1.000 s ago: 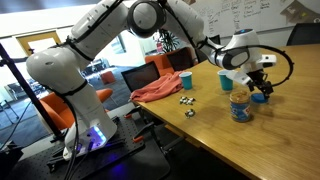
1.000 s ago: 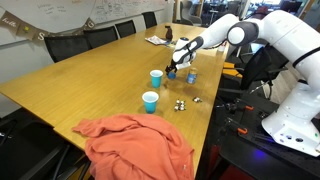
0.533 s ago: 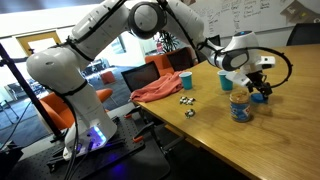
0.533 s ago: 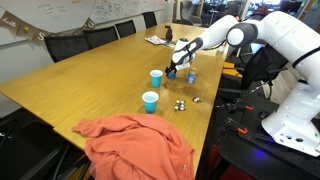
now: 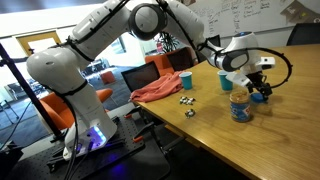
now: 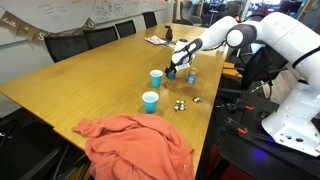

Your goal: Place the blue lid on top of the peanut butter jar

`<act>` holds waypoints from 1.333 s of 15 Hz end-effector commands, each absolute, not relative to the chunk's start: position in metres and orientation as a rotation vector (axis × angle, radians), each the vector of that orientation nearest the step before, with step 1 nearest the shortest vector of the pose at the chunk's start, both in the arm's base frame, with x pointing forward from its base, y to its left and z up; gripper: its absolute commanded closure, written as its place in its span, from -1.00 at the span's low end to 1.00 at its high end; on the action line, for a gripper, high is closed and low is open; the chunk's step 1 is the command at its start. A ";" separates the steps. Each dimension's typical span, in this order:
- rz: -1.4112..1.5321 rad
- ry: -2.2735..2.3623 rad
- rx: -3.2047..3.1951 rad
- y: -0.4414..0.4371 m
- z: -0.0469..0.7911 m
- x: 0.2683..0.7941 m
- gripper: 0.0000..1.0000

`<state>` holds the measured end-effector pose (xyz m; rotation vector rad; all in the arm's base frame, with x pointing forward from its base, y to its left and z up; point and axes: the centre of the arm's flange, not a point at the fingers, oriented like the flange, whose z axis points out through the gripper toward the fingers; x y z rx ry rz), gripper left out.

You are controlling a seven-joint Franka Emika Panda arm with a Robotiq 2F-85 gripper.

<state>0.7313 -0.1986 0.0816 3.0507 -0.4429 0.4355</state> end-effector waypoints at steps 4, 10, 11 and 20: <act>0.402 -0.450 3.035 -0.199 0.082 0.739 -0.31; 0.419 -0.448 3.029 -0.199 0.101 0.737 -0.09; 0.421 -0.449 3.036 -0.199 0.113 0.735 -0.09; 0.427 -0.287 3.103 -0.216 0.280 0.685 -0.09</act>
